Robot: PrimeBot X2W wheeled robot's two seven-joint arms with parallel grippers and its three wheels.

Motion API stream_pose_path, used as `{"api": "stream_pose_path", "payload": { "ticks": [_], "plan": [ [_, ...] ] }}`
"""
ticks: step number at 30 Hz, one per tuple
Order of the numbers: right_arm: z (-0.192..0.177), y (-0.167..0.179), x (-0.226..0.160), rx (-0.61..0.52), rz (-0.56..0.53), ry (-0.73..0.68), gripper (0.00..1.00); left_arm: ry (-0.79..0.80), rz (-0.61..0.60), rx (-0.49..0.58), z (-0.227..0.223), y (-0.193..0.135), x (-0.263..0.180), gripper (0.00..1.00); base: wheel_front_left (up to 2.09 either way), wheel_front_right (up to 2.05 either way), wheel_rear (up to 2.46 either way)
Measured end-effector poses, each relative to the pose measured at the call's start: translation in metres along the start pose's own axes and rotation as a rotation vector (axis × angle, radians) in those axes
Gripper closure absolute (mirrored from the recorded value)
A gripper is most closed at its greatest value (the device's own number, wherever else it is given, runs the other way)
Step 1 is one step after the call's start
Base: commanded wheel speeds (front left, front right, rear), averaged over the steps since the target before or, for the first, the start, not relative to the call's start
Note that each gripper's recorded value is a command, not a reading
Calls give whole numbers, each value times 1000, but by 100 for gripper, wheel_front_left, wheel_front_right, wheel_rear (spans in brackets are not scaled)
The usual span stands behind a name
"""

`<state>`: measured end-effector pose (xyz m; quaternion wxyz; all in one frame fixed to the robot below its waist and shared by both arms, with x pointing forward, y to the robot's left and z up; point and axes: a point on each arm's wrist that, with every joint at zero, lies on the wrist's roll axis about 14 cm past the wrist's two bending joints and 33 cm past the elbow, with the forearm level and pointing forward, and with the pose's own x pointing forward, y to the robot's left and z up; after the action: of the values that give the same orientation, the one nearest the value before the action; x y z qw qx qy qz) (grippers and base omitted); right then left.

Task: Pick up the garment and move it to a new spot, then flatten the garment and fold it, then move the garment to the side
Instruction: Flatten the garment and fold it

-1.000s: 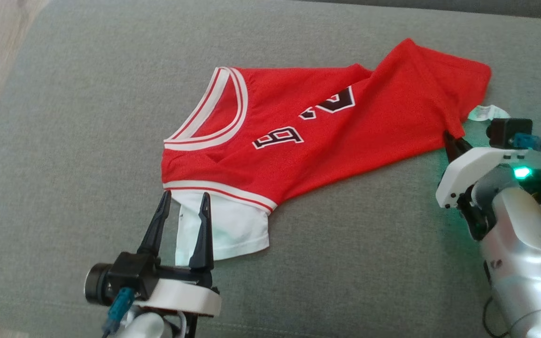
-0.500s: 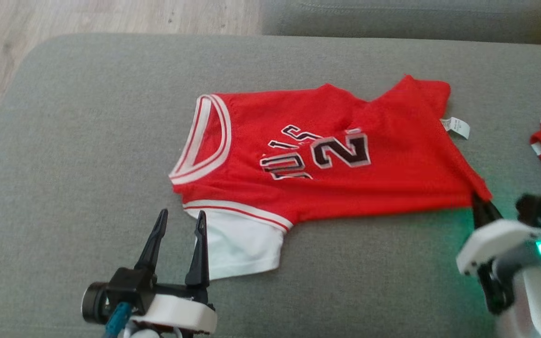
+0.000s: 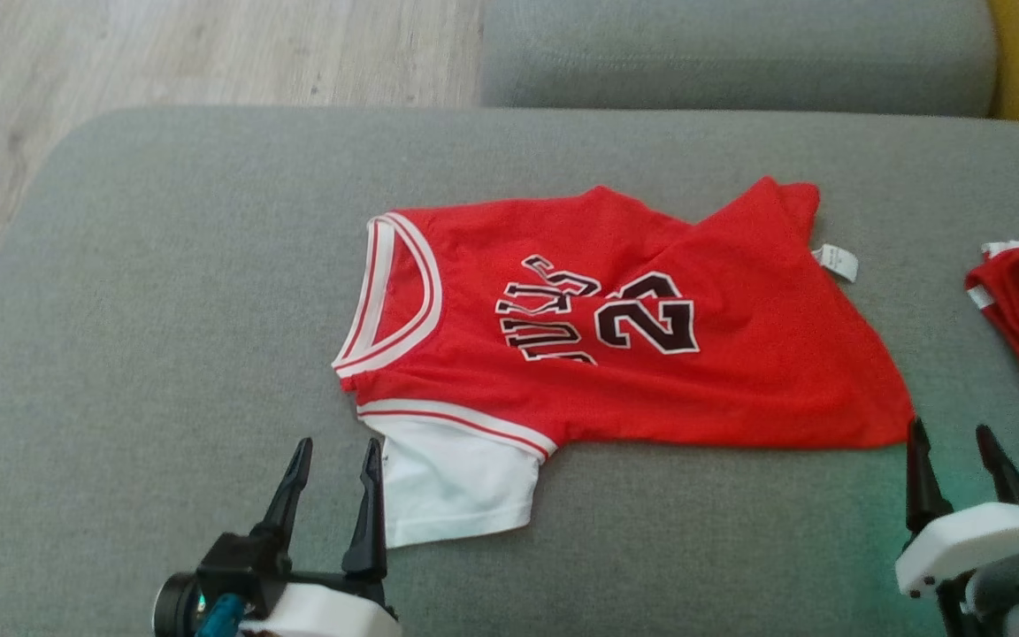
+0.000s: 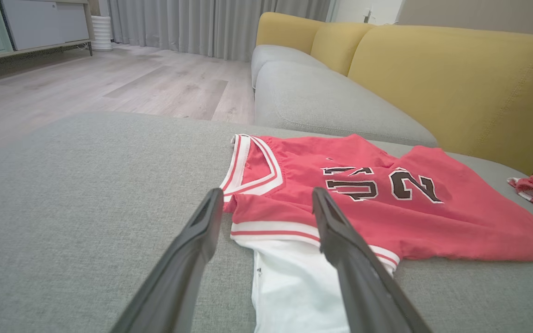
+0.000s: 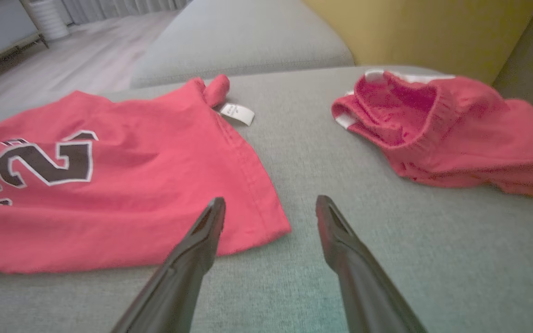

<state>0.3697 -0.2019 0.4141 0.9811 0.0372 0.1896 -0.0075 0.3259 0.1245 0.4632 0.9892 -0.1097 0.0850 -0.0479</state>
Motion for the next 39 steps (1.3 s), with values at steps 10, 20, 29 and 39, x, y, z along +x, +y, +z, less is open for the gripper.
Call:
{"api": "stream_pose_path", "payload": {
  "ticks": [10, 20, 29, 39],
  "plan": [
    [53, 20, -26, -27, 62, -207, 0, -47, -30, 4, 10, -7, -15, 0, 0, 0, 0],
    [55, 60, -46, -11, 188, -257, 0, -38, -19, 2, 5, -4, -22, 0, 0, 0, 0],
    [44, 65, -51, -6, 205, -238, 0, -24, -5, 1, 1, 0, -22, 0, 0, 0, 0],
    [43, 66, -50, -6, 207, -240, 0, -10, 8, 0, -2, 4, -23, 0, 0, 0, 0]
  ]
}}
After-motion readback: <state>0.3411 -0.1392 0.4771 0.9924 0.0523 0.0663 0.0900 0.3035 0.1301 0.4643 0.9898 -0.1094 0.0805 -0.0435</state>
